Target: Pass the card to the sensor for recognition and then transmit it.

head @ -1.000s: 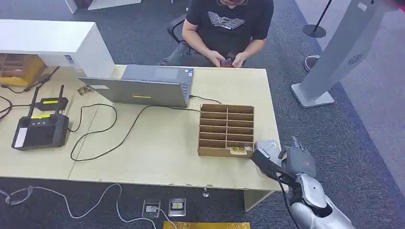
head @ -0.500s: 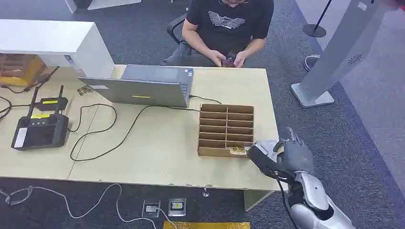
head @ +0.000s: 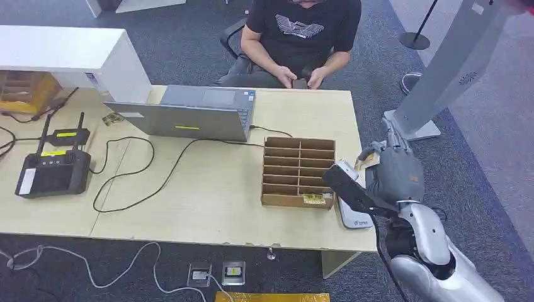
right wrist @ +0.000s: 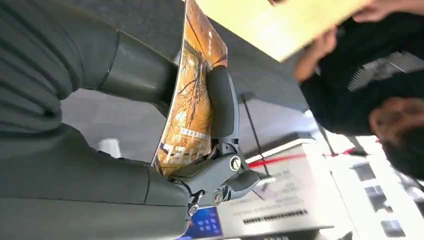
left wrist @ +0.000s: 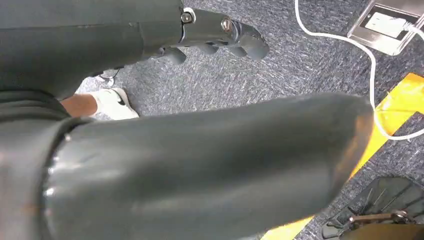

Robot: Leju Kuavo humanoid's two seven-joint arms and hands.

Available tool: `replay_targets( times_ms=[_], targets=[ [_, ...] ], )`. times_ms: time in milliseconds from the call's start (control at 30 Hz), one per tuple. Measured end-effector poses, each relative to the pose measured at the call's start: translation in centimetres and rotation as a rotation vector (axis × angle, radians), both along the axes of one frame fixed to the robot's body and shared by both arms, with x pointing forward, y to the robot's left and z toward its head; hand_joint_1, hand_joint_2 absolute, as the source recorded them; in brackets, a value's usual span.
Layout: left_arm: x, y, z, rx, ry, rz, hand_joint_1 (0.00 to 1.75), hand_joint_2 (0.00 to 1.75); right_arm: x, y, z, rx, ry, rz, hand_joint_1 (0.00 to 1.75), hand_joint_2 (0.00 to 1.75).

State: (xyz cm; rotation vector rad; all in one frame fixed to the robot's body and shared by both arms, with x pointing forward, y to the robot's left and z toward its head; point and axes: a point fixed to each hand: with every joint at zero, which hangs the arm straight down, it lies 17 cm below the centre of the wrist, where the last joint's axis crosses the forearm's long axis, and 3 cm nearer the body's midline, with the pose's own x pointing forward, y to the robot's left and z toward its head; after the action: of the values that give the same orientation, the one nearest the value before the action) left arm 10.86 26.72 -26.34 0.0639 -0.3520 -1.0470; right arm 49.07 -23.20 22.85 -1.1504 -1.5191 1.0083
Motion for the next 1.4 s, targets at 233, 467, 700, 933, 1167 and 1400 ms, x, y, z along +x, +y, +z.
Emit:
replay_targets(
  times_ms=[233,467,700,933,1167,1400],
  targets=[
    [-0.1,0.0,0.0,-0.002,0.004,0.001,0.00,0.00,0.2,0.5,2.3,-0.002,-0.044,0.018,1.75,1.75],
    [0.3,0.0,0.1,-0.018,-0.005,0.013,0.00,0.00,1.2,5.4,10.5,-0.040,-0.173,0.142,1.75,1.75],
    [0.8,-0.5,0.3,-0.024,-0.004,-0.011,0.00,0.00,2.7,8.3,9.7,-0.102,-0.149,0.171,1.75,1.75],
    [1.9,-0.7,0.6,-0.025,0.000,-0.037,0.00,0.00,5.1,10.6,7.6,-0.188,-0.099,0.154,1.75,1.75],
    [2.2,-0.8,0.6,-0.026,-0.004,-0.038,0.00,0.00,6.0,11.4,5.8,-0.230,-0.065,0.145,1.75,1.75],
    [2.2,-0.8,0.6,-0.026,-0.004,-0.038,0.00,0.00,6.4,11.7,5.1,-0.248,-0.051,0.139,1.75,1.75]
  ],
)
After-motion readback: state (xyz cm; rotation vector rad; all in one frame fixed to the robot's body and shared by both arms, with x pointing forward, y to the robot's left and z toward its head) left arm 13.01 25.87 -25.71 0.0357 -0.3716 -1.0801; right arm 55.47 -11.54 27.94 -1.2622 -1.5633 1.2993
